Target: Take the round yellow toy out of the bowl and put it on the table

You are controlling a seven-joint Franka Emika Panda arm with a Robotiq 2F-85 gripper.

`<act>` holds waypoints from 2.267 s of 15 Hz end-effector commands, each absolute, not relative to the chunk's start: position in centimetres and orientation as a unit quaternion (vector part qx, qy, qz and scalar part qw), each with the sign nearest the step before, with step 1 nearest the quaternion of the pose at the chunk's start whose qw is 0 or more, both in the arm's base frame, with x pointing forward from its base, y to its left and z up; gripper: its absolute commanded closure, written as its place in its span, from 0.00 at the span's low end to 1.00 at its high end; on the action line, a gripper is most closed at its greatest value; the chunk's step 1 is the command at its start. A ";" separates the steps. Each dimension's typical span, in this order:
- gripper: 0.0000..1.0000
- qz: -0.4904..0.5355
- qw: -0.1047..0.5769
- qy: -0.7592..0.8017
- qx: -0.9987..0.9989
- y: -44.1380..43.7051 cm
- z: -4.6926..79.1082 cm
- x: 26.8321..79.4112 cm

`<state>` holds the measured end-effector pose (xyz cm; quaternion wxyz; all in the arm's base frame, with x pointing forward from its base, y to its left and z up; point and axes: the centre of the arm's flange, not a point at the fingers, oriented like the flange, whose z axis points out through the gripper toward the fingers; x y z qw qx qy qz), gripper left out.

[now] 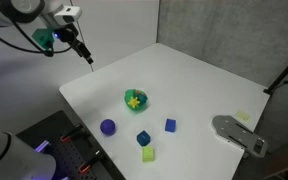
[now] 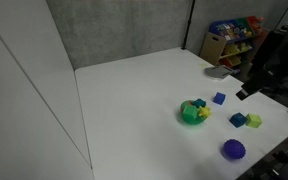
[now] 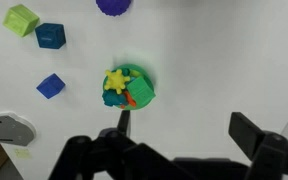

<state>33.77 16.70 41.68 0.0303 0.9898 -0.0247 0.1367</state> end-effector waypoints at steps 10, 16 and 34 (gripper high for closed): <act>0.00 0.100 0.025 -0.019 0.994 17.2 41.4 37.6; 0.00 0.059 0.015 -0.026 0.998 17.3 39.8 43.8; 0.00 -0.022 -0.005 -0.047 0.999 9.3 22.0 54.6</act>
